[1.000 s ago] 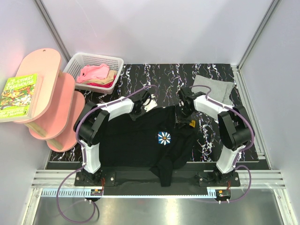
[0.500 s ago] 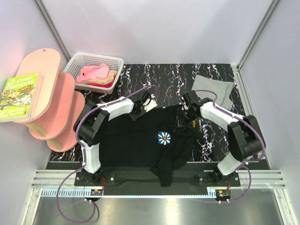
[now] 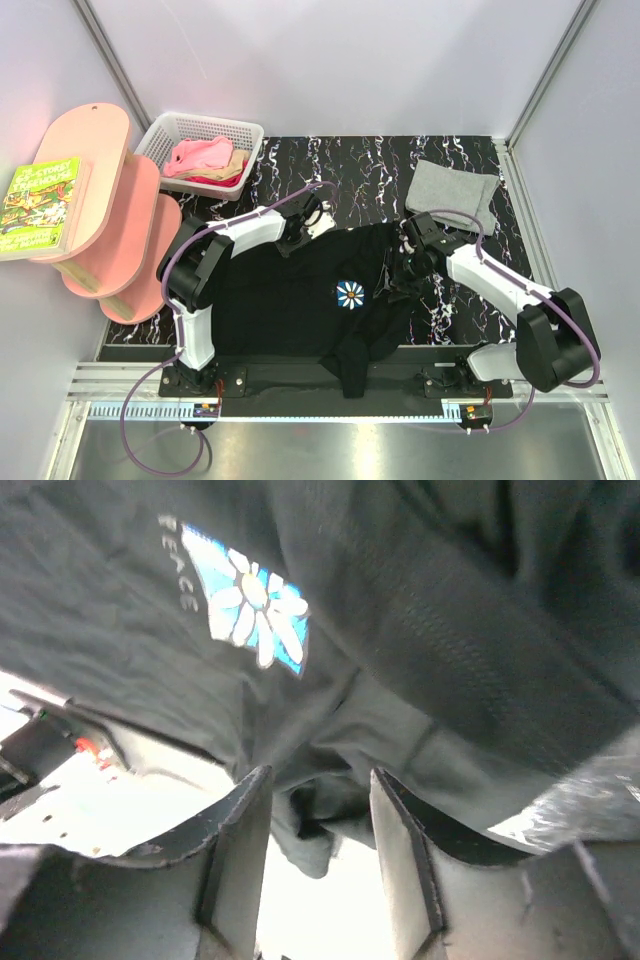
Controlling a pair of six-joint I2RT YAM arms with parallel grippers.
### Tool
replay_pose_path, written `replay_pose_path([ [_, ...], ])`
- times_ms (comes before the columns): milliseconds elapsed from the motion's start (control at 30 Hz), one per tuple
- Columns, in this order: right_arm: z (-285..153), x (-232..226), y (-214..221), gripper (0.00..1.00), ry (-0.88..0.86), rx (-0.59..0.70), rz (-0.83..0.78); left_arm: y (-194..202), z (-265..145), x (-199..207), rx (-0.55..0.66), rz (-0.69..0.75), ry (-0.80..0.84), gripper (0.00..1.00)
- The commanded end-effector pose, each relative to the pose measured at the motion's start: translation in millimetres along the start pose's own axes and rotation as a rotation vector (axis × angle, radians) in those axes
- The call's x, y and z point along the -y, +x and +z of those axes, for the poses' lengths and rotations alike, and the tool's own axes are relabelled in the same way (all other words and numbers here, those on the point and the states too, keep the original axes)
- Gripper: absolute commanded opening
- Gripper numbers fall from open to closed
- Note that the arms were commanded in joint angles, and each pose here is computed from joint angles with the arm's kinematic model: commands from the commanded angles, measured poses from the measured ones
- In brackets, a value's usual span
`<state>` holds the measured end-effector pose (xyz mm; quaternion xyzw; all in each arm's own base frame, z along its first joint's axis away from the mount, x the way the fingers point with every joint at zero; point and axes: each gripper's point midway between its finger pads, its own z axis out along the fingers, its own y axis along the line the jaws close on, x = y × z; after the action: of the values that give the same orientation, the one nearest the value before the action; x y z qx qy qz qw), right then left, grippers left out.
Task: Fold and stack the t-shirts
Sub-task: Fold the tshirt
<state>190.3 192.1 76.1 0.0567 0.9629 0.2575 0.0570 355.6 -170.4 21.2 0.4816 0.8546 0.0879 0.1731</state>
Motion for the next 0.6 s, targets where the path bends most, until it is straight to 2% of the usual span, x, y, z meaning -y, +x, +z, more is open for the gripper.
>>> replay_pose_path([
  [0,-25.8,-12.1,-53.0,0.52,0.089,0.187,-0.090,-7.5,-10.7,-10.4,0.031,0.002,-0.040,0.31],
  [100,-30.1,-23.6,-79.2,0.52,0.092,0.225,-0.112,-6.4,-12.1,-11.1,0.030,0.005,-0.045,0.31],
  [267,-4.9,1.7,-100.6,0.52,0.212,0.188,-0.119,-6.9,-15.6,-13.5,0.036,0.006,-0.055,0.31],
  [400,23.8,38.1,-84.6,0.49,0.289,0.102,-0.073,-4.9,-17.0,-12.9,0.038,0.008,-0.056,0.31],
  [567,27.1,50.7,-71.6,0.49,0.290,0.100,-0.044,-3.0,-14.7,-11.8,0.033,0.012,-0.055,0.31],
])
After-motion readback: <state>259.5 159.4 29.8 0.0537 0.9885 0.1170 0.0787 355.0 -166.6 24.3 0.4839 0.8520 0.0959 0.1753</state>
